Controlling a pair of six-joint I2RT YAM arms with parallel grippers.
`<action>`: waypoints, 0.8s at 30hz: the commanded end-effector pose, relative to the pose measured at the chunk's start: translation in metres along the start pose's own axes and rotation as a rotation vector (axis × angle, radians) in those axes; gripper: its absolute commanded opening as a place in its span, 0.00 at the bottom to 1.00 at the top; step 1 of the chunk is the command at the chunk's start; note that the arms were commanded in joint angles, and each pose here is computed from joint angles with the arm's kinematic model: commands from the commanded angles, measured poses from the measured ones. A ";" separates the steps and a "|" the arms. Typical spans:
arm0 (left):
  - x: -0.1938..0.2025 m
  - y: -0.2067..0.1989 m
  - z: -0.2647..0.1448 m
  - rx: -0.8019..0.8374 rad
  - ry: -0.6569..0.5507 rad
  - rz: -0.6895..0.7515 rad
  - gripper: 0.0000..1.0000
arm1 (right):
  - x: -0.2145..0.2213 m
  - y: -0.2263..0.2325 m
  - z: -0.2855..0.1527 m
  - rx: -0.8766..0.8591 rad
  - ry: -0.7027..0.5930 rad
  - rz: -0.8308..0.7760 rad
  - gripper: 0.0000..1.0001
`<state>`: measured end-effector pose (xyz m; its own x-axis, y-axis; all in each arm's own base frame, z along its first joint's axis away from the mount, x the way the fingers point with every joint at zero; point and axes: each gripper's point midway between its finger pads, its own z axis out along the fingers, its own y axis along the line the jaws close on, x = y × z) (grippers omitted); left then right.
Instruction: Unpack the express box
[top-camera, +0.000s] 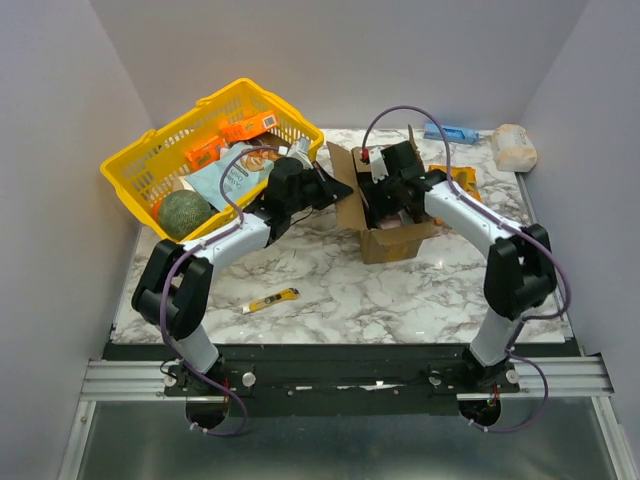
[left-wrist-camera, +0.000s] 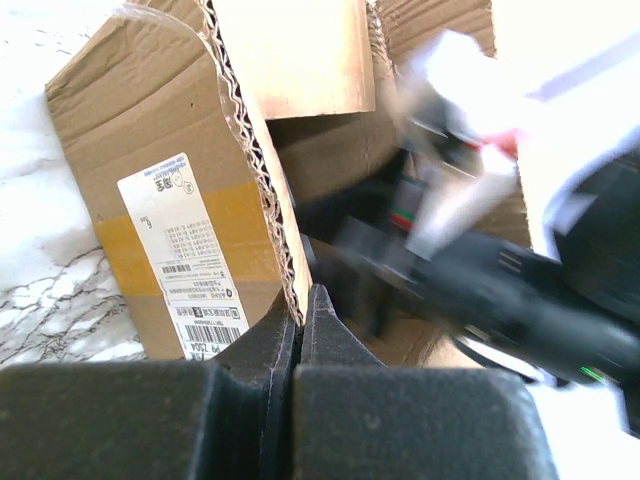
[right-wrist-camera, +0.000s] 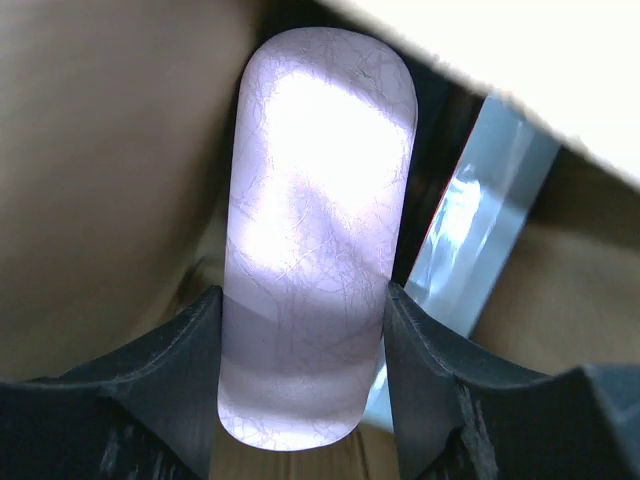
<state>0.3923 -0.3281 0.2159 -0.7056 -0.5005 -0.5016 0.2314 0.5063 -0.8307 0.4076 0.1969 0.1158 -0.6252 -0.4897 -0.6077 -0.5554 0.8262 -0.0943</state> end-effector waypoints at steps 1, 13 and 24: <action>0.024 0.009 -0.001 -0.015 0.091 0.017 0.00 | -0.004 0.017 -0.051 -0.061 -0.076 -0.031 0.06; 0.019 0.003 -0.003 0.001 0.077 0.064 0.00 | -0.058 0.000 -0.168 0.012 -0.345 0.020 0.00; 0.016 -0.050 -0.023 0.249 0.102 0.357 0.00 | -0.066 -0.099 -0.261 0.351 -0.514 0.103 0.00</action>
<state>0.3781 -0.3375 0.2198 -0.6958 -0.3686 -0.6164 0.4002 0.5136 -0.7590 0.3674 0.1095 0.3777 -0.2676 -0.2017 -0.9422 -0.3458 0.9328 -0.1015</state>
